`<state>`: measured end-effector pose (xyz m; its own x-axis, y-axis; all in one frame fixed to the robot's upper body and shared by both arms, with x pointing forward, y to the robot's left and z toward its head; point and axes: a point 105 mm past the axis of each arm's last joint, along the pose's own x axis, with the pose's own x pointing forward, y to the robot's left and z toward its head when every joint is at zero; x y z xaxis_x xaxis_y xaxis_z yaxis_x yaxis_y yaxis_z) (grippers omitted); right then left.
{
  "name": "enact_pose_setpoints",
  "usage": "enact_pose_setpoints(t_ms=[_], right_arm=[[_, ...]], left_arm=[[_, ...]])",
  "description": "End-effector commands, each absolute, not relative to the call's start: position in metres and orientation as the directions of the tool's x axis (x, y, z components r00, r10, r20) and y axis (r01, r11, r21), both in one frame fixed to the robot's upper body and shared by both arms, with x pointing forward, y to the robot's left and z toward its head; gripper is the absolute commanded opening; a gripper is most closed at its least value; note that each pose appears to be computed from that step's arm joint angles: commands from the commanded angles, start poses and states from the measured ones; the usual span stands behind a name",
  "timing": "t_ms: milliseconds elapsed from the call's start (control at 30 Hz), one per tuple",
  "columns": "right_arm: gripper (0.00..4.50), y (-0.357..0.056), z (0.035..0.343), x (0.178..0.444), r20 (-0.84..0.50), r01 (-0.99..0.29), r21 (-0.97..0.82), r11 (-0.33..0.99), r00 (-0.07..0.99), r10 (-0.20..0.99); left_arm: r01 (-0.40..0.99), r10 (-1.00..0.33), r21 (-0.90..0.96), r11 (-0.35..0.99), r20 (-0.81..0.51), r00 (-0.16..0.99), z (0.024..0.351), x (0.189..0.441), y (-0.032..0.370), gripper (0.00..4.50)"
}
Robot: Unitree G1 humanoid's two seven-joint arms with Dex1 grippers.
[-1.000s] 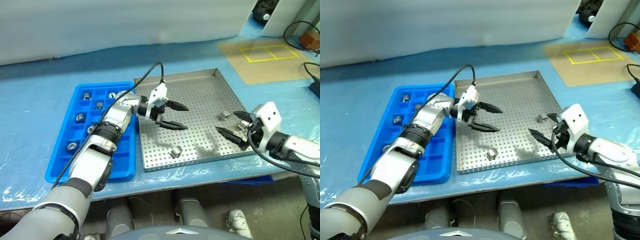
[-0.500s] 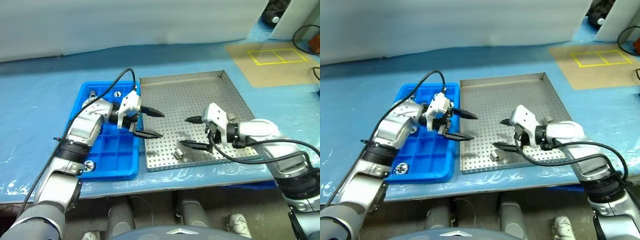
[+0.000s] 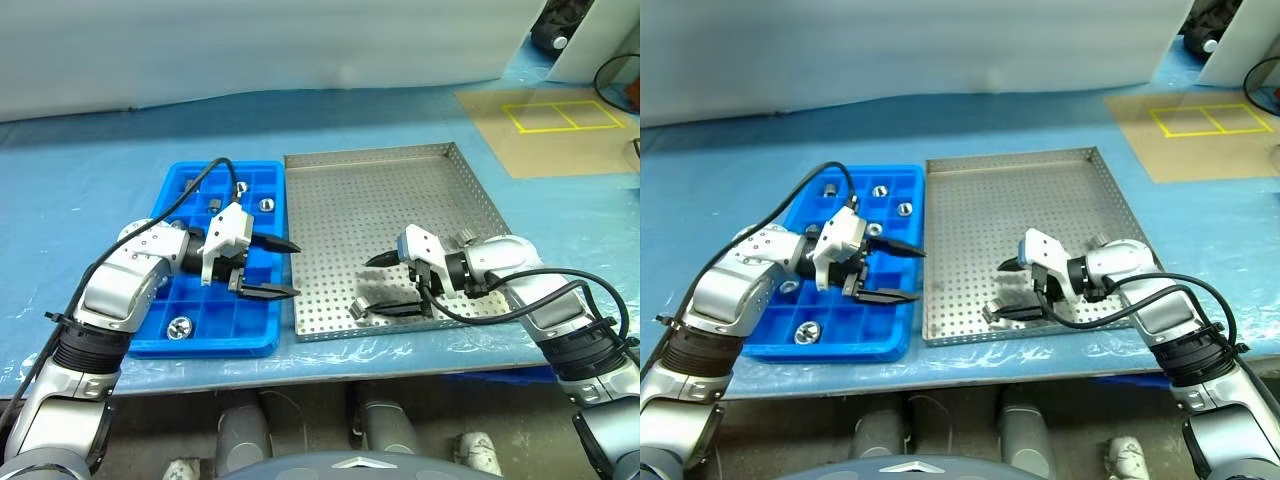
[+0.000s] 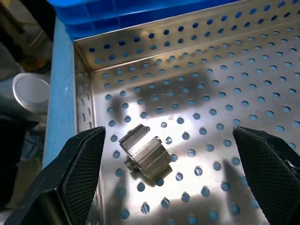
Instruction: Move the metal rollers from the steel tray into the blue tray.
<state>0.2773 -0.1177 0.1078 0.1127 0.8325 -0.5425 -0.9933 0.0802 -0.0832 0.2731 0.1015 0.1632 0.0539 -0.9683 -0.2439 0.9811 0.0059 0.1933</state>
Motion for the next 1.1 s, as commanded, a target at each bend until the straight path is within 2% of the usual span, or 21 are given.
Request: enact_pose_setpoints(t_ms=[33,467,600,700,733,767,867,1100], right_arm=[[4.5,-0.11,0.115,0.275,-0.542,-0.992,-0.123,0.019,0.083,0.836],[4.5,-0.122,0.095,0.291,-0.584,-0.993,-0.106,0.049,0.102,0.805],[3.57,-0.121,0.092,0.292,-0.578,-0.993,-0.104,0.054,0.105,0.81],[2.53,-0.118,0.093,0.293,-0.571,-0.991,-0.119,0.055,0.114,0.813],[2.53,-0.117,0.094,0.291,-0.564,-0.993,-0.111,0.047,0.101,0.82],[1.95,-0.116,0.095,0.29,-0.559,-0.994,-0.103,0.04,0.091,0.824],[1.13,-0.116,0.096,0.294,-0.56,-0.99,-0.129,0.056,0.119,0.82],[1.1,-0.114,0.102,0.298,-0.542,-0.986,-0.154,0.07,0.144,0.828]], left_arm=[[0.974,-0.974,0.228,0.006,-0.22,0.058,0.173,0.269,0.1,3.7],[0.971,-0.973,0.237,0.025,-0.218,0.078,0.173,0.268,0.099,3.7],[0.97,-0.972,0.24,0.026,-0.221,0.081,0.173,0.269,0.099,3.75],[0.97,-0.971,0.243,0.028,-0.223,0.084,0.174,0.269,0.1,3.75],[0.97,-0.971,0.243,0.028,-0.224,0.084,0.173,0.269,0.1,3.75],[0.97,-0.971,0.243,0.029,-0.224,0.085,0.173,0.269,0.1,3.75],[0.97,-0.971,0.241,0.027,-0.223,0.082,0.173,0.269,0.099,3.75],[0.969,-0.972,0.245,0.036,-0.218,0.091,0.176,0.272,0.099,3.75]])
